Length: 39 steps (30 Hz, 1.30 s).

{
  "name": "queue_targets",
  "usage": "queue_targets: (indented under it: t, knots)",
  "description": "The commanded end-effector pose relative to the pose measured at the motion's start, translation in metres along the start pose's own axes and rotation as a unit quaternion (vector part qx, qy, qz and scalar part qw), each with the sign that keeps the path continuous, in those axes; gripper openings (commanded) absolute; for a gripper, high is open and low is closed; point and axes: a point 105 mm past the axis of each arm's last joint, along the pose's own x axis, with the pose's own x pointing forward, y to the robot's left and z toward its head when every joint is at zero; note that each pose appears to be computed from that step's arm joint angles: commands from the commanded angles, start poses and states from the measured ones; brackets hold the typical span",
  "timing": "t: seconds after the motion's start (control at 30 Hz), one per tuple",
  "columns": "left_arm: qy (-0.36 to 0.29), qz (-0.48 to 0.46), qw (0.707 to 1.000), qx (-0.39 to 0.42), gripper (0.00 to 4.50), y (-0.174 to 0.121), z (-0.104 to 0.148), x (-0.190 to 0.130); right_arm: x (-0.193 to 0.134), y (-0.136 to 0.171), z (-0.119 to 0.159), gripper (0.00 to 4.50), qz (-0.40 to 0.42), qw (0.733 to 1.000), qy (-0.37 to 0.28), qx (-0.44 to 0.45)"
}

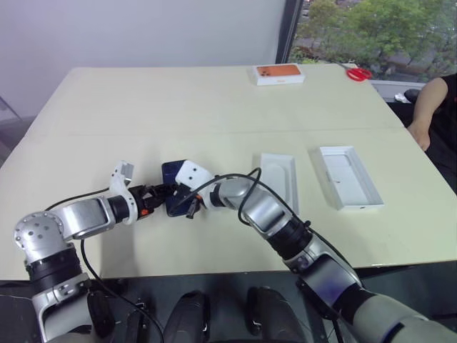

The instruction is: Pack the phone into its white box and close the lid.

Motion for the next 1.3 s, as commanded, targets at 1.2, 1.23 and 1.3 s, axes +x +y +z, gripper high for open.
queue_targets:
  t: [1.2,1.23,1.3]
  knots:
    - [0.027,-0.002,0.999,-0.029,4.48,-0.012,-0.013,0.004,-0.007,-0.012,-0.005,0.00,-0.006,0.999,0.023,-0.024]
    - [0.024,-0.004,0.999,-0.032,4.48,-0.013,-0.012,0.004,-0.007,-0.011,-0.006,0.00,-0.006,0.999,0.023,-0.024]
    - [0.019,-0.010,0.999,-0.038,4.48,-0.015,-0.011,0.004,-0.007,-0.011,-0.007,0.00,-0.005,0.999,0.024,-0.024]
